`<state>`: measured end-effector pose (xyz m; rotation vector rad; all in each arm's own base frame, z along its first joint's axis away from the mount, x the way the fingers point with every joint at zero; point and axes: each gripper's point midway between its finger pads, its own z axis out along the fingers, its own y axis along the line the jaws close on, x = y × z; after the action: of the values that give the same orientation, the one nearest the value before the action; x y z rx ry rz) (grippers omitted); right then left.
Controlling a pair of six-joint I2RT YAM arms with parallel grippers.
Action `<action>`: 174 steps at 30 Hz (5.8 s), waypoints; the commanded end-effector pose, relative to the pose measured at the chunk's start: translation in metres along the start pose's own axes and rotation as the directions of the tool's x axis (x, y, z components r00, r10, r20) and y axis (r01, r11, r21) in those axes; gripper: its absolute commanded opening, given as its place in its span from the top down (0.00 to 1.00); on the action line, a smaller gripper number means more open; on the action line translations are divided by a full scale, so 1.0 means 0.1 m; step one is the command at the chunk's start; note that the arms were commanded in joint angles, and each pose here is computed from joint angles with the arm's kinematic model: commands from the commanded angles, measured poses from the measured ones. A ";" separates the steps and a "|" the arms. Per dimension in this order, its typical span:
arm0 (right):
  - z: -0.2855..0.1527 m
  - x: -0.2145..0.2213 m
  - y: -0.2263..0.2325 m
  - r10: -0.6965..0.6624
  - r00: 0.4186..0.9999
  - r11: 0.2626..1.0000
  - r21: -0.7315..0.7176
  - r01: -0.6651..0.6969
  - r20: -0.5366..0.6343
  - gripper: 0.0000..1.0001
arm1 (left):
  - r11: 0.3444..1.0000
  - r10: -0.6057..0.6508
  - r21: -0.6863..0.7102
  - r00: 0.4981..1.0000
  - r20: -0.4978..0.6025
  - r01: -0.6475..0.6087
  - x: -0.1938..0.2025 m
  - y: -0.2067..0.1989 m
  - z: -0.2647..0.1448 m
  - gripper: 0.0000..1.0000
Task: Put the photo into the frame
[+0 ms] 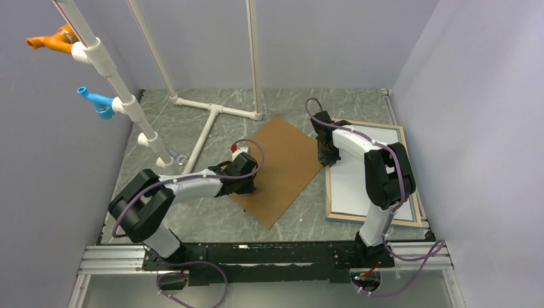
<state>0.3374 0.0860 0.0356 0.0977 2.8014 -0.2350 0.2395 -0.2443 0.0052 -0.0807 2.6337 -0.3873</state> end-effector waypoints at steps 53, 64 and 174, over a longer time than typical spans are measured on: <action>-0.29 0.77 0.99 0.226 0.951 0.798 -0.520 -0.306 -0.212 0.00 | 0.966 0.157 -0.193 0.983 -0.099 -0.174 -1.00 0.94 -0.16 0.20; -0.12 0.53 1.23 0.199 0.958 0.779 -0.559 -0.283 -0.207 0.00 | 0.992 0.120 -0.020 0.970 -0.214 -0.127 -0.58 0.77 -0.01 0.23; -4.02 0.43 2.62 0.008 0.995 -0.246 -0.964 0.096 0.097 0.03 | 0.907 -0.139 0.420 0.920 0.367 -0.030 -1.04 0.06 -3.11 0.10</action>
<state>0.2011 0.4071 0.3310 -0.3425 2.0107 1.9893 0.1961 -0.1477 0.2863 -0.0601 2.1517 -0.8042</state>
